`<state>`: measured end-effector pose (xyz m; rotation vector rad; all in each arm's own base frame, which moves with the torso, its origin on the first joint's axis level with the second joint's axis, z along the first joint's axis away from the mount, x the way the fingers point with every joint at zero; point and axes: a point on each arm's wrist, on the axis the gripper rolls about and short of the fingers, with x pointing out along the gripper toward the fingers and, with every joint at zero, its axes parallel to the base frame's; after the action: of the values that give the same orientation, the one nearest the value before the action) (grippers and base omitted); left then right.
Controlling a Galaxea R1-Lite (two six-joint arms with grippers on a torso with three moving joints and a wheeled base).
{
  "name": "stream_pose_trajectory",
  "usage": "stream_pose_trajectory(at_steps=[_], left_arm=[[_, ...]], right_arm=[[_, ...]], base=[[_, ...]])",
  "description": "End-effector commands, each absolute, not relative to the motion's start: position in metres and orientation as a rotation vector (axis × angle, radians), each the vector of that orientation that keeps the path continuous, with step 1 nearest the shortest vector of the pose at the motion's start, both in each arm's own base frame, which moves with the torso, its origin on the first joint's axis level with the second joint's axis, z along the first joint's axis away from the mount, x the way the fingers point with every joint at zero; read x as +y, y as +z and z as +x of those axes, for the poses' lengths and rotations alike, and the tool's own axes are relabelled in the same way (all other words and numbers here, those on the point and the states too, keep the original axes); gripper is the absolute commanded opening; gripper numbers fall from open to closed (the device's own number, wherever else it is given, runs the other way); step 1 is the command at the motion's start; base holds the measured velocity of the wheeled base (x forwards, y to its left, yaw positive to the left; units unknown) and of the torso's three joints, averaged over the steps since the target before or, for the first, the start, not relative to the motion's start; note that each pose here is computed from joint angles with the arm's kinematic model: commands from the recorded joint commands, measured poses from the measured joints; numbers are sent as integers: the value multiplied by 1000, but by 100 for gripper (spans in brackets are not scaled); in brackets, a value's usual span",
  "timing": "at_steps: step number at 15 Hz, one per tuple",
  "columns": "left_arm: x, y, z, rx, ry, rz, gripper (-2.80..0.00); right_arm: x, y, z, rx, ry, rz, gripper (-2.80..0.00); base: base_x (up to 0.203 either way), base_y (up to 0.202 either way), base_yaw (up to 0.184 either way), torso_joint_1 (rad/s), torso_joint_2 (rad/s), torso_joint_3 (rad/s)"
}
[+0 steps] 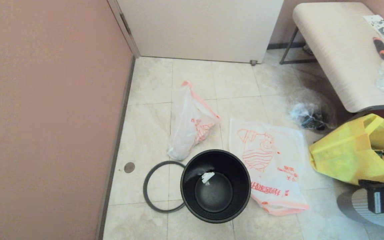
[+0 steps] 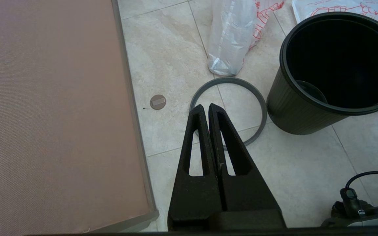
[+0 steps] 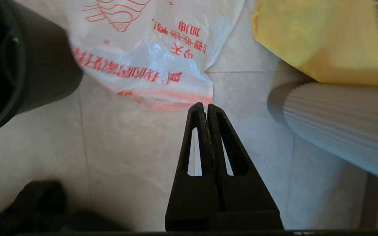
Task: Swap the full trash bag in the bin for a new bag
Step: Pick up a new trash bag
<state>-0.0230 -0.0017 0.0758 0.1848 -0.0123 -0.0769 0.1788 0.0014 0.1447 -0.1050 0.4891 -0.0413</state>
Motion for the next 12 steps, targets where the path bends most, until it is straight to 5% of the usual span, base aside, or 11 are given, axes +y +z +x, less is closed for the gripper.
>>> stream_pose_trajectory(at_steps=[1,9,12], left_arm=[[-2,75,-23,-10,-78,186,-280],[-2,76,-23,-10,-78,186,-280],[-2,75,-23,-9,-78,184,-280]], right_arm=[[0,103,220,602,-54,-120,-280],[-4,-62,283,772,-41,-210,-280],[3,-95,296,741,67,-224,-280]], base=[[0,0,0,0,0,0],[0,0,0,0,0,0],[0,0,0,0,0,0]])
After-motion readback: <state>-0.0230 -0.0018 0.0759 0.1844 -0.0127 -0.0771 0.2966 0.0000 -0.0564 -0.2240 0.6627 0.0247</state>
